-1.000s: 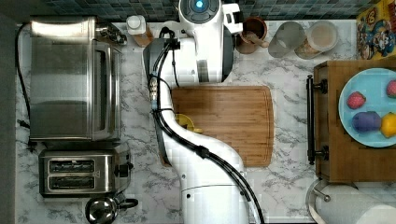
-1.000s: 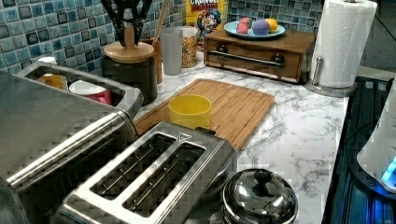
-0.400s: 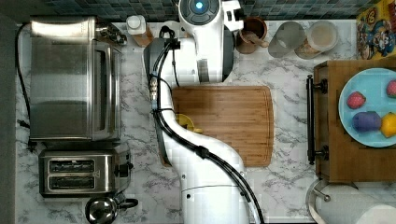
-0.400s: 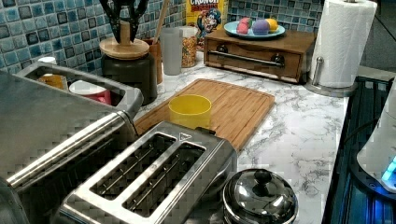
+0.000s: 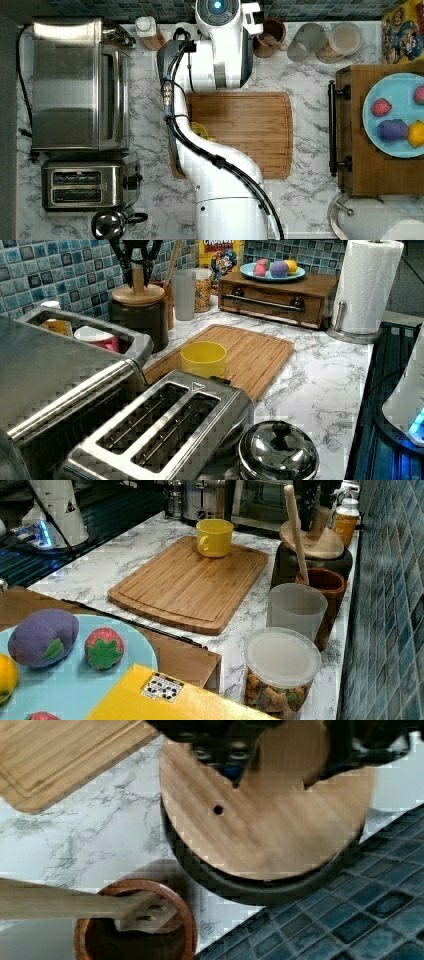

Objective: Put the lid on the tea container.

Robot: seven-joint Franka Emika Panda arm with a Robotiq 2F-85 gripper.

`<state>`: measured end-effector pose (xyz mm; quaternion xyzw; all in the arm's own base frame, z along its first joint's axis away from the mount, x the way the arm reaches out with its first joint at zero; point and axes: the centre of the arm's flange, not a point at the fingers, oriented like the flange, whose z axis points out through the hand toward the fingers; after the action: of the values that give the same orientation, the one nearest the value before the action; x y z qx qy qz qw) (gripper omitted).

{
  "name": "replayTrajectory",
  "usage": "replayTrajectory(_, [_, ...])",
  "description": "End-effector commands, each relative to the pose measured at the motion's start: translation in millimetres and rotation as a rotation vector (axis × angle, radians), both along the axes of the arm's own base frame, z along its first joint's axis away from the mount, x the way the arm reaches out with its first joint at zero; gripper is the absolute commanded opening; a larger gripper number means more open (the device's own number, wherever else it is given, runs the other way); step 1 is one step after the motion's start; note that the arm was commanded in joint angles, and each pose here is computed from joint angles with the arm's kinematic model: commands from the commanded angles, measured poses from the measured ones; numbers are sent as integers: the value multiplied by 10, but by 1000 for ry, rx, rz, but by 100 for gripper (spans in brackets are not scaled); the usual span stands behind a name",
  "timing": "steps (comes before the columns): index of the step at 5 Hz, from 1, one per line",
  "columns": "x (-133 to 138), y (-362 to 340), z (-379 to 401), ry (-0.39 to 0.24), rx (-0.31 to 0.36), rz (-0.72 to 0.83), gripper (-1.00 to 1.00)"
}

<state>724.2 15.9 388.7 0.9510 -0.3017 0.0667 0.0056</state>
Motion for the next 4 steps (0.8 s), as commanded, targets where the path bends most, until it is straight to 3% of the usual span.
replayTrajectory(1, [81, 338, 1311, -274, 13, 44, 100])
replayTrajectory(4, [-5, 250, 1312, -262, 11, 19, 100])
